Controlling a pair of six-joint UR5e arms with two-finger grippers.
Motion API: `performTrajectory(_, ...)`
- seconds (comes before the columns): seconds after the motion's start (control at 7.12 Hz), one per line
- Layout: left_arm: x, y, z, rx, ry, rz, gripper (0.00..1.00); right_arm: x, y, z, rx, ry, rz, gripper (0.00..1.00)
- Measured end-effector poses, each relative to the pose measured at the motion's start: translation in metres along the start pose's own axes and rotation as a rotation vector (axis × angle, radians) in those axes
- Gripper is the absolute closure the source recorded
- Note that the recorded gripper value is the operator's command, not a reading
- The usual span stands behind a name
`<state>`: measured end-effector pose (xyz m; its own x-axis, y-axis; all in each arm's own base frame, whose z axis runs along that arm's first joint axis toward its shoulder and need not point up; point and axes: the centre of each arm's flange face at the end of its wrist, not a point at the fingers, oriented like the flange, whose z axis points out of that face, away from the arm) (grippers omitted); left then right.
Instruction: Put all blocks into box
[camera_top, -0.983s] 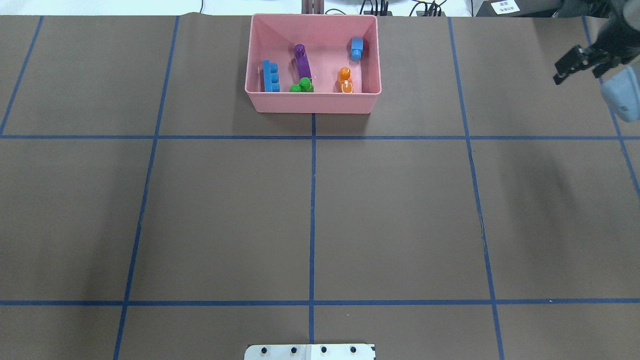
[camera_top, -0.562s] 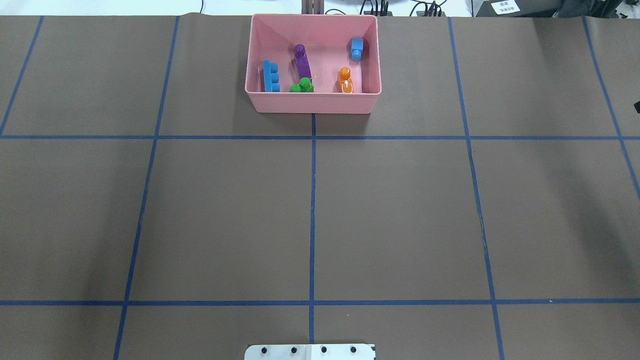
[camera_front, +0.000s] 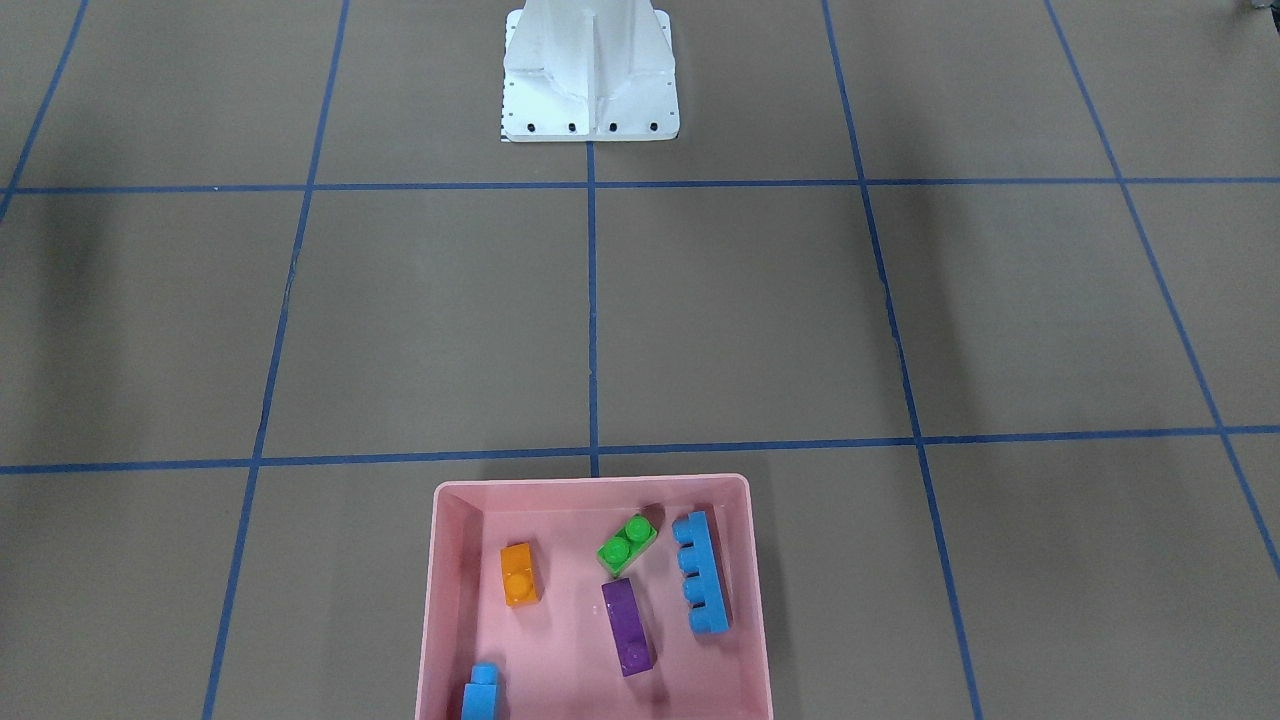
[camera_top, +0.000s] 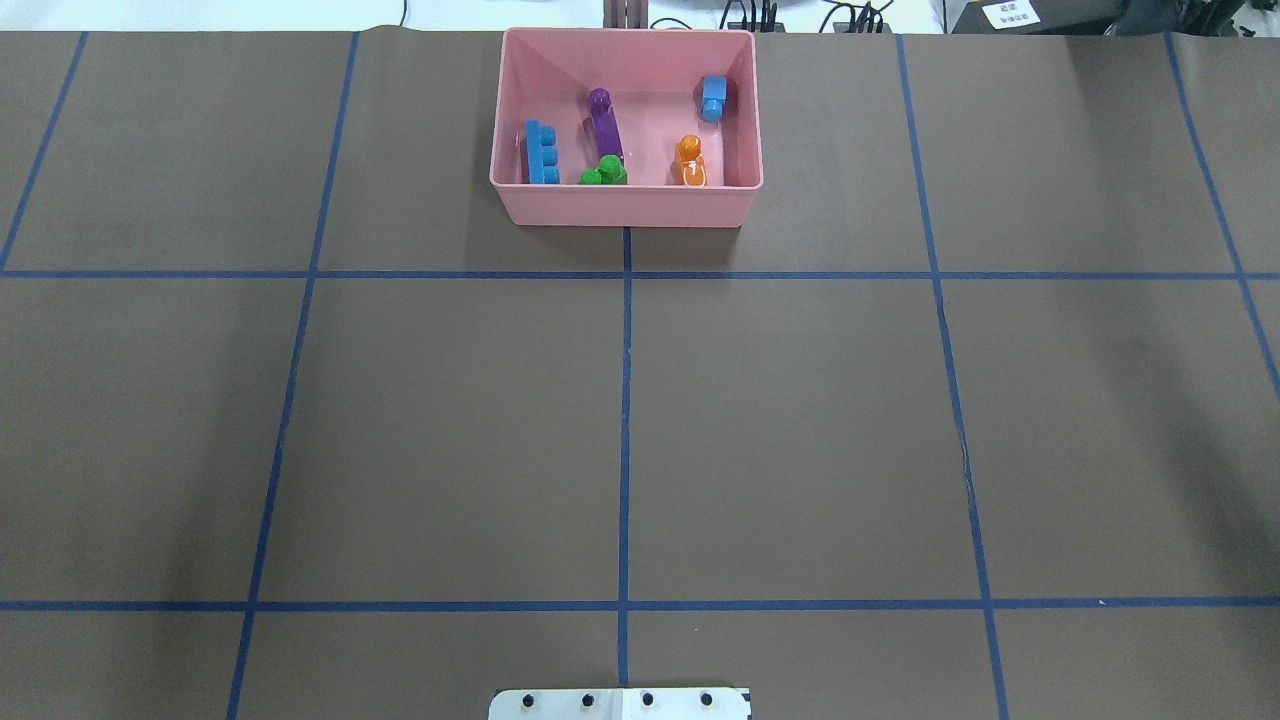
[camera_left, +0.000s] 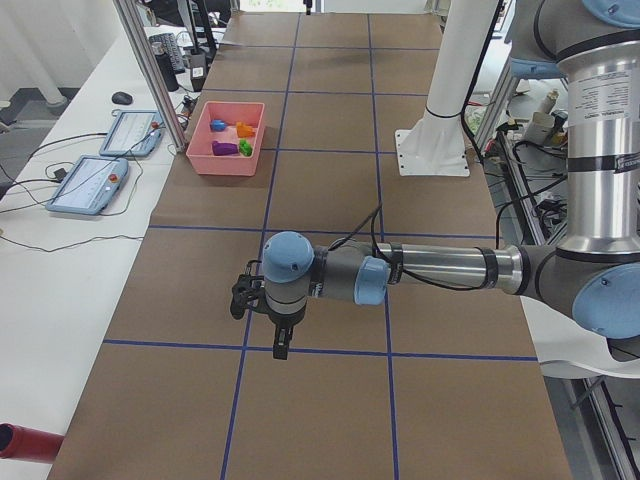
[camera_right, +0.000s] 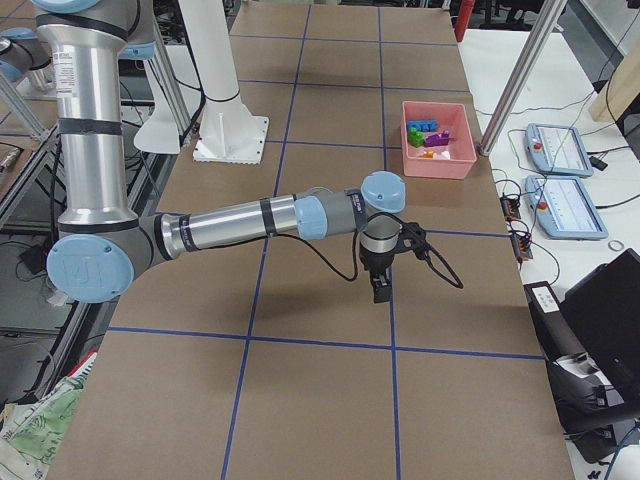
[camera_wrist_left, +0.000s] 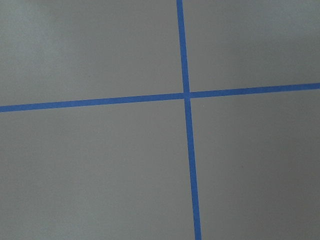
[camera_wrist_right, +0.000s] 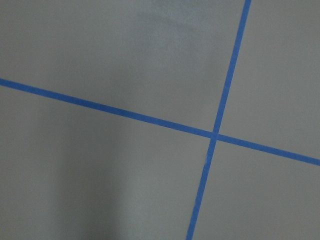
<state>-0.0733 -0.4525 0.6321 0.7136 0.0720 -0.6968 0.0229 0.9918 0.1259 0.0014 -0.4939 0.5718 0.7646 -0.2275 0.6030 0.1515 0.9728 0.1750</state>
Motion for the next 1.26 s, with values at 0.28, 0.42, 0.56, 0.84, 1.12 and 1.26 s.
performTrajectory(0.28,0.001,0.0,-0.001,0.001,0.0,-0.001,0.0,0.019,0.052,0.023,-0.059,-0.02,0.032,0.0)
performTrajectory(0.42,0.002,-0.001,-0.002,0.002,0.0,0.002,0.0,0.023,0.069,0.021,-0.061,-0.039,0.052,0.0)
performTrajectory(0.56,0.003,-0.001,-0.002,0.003,0.0,0.005,0.0,0.027,0.076,0.017,-0.052,-0.053,0.068,0.0)
performTrajectory(0.84,0.004,-0.002,-0.003,0.005,0.0,0.008,0.0,0.027,0.075,0.01,-0.036,-0.061,0.081,0.0)
performTrajectory(1.12,0.004,-0.002,-0.004,0.008,-0.001,0.01,0.0,0.025,0.073,0.006,-0.026,-0.068,0.079,0.0)
performTrajectory(1.26,0.004,-0.002,-0.004,0.009,-0.001,0.011,0.0,0.024,0.073,0.004,-0.022,-0.07,0.077,0.0)
